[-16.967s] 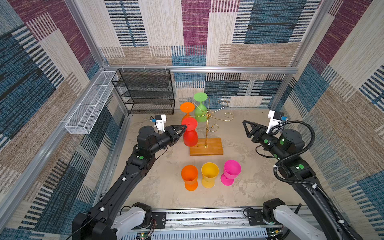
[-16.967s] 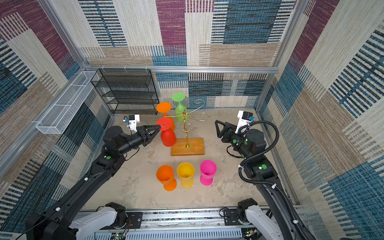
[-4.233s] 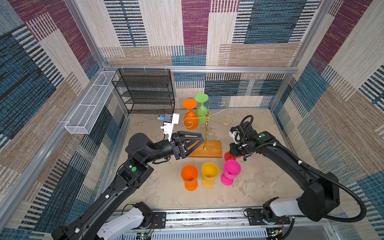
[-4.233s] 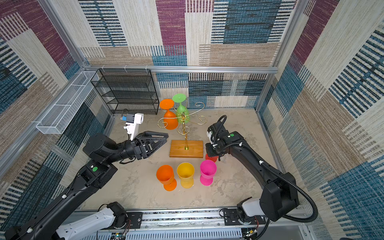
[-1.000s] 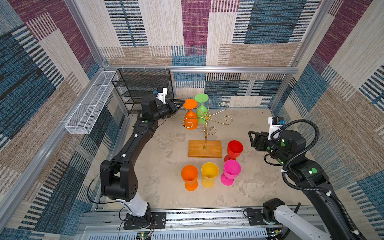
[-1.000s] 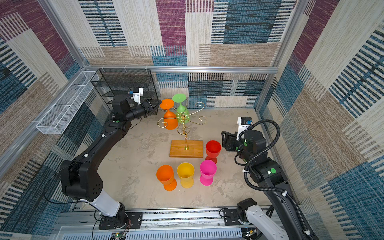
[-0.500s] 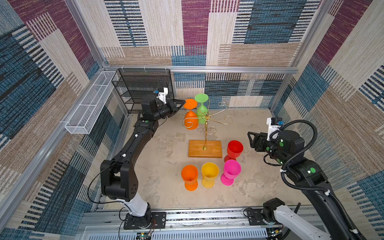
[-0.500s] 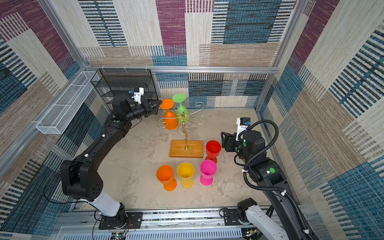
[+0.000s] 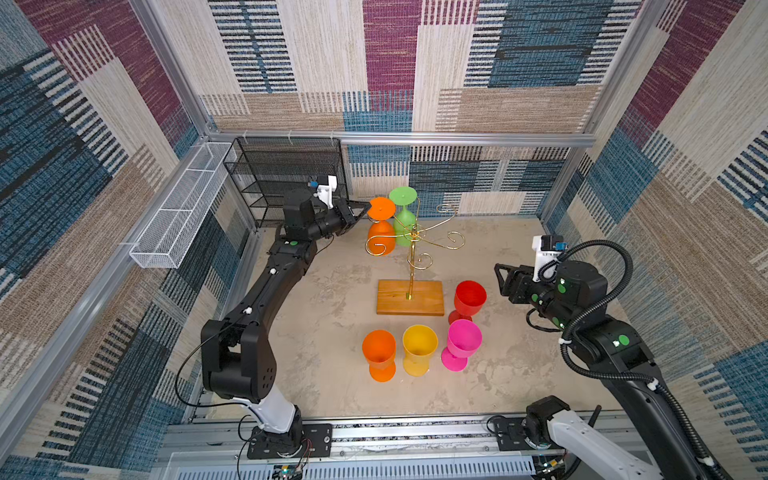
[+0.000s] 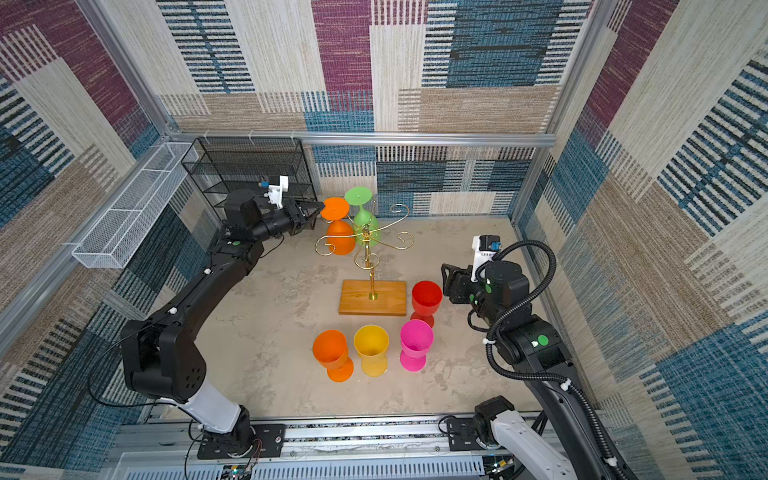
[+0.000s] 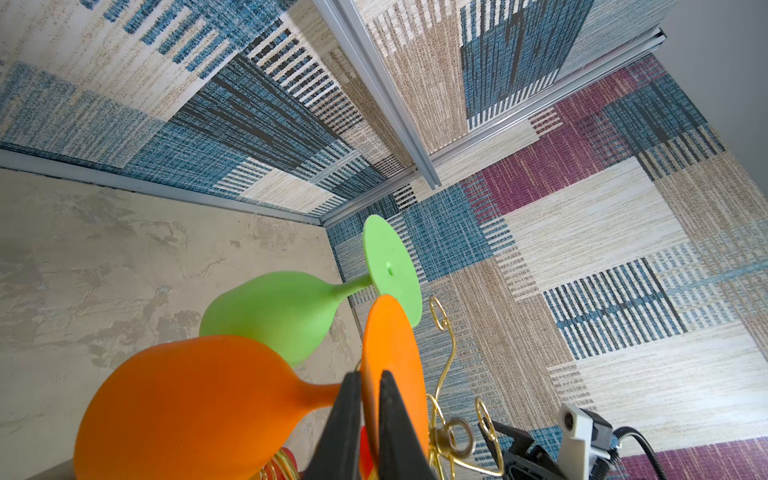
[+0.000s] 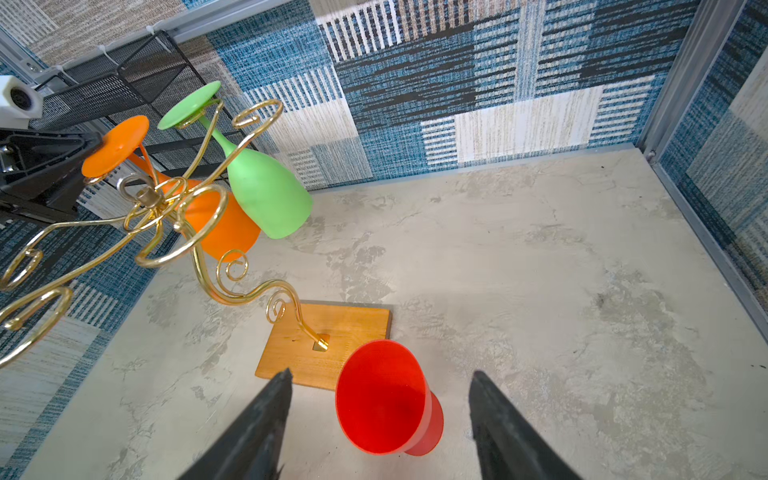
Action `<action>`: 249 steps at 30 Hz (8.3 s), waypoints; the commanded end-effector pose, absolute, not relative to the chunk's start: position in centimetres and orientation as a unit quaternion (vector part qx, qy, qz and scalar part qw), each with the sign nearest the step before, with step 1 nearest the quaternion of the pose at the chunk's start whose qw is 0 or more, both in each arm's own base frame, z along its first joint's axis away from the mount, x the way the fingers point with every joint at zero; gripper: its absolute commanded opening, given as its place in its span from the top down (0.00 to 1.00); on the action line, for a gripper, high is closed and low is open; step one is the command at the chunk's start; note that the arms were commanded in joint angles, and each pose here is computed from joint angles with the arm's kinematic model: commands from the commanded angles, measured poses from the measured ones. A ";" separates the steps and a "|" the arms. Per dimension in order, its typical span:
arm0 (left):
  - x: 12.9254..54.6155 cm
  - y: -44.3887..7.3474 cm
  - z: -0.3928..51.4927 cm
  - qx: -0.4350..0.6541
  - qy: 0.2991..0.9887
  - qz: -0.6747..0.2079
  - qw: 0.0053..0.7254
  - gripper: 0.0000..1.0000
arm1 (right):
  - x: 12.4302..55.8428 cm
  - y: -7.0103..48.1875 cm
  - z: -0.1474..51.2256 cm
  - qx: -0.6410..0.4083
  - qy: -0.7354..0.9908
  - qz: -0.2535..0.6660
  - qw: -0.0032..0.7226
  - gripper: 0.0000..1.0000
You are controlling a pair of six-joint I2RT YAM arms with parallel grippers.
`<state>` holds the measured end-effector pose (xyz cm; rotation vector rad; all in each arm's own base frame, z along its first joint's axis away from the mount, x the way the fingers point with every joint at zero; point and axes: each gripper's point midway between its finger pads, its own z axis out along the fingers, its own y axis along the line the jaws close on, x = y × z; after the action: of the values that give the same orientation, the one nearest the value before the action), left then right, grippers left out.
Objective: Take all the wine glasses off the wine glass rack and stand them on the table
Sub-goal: 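Close the left gripper on the foot of the orange glass, then lift the orange glass off its hook with the left gripper while the right reaches in, then close the right gripper on the orange glass bowl held by the left gripper, then pull the orange glass away with the right gripper while the left gripper opens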
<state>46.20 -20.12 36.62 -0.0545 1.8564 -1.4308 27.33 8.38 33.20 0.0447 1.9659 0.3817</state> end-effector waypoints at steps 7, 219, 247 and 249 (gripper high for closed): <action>45.8 -20.1 37.9 -0.011 0.721 -0.567 0.397 0.97 | 27.5 8.7 33.9 0.014 0.817 0.170 0.551 0.31; 28.0 -30.3 53.4 0.081 0.391 -0.885 0.241 1.00 | 20.4 15.9 49.0 -0.312 0.365 0.573 0.664 0.83; 25.3 -29.9 53.8 0.150 0.390 -0.859 0.296 0.43 | 33.1 6.6 49.4 0.025 0.687 0.243 0.684 1.00; 25.0 -29.9 54.0 0.158 0.389 -0.858 0.297 0.42 | 34.1 5.8 48.0 0.041 0.714 0.213 0.666 1.00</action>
<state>26.50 -30.30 53.14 0.3182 1.0931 -2.3241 31.65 8.68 54.27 -0.0610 1.3486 0.6893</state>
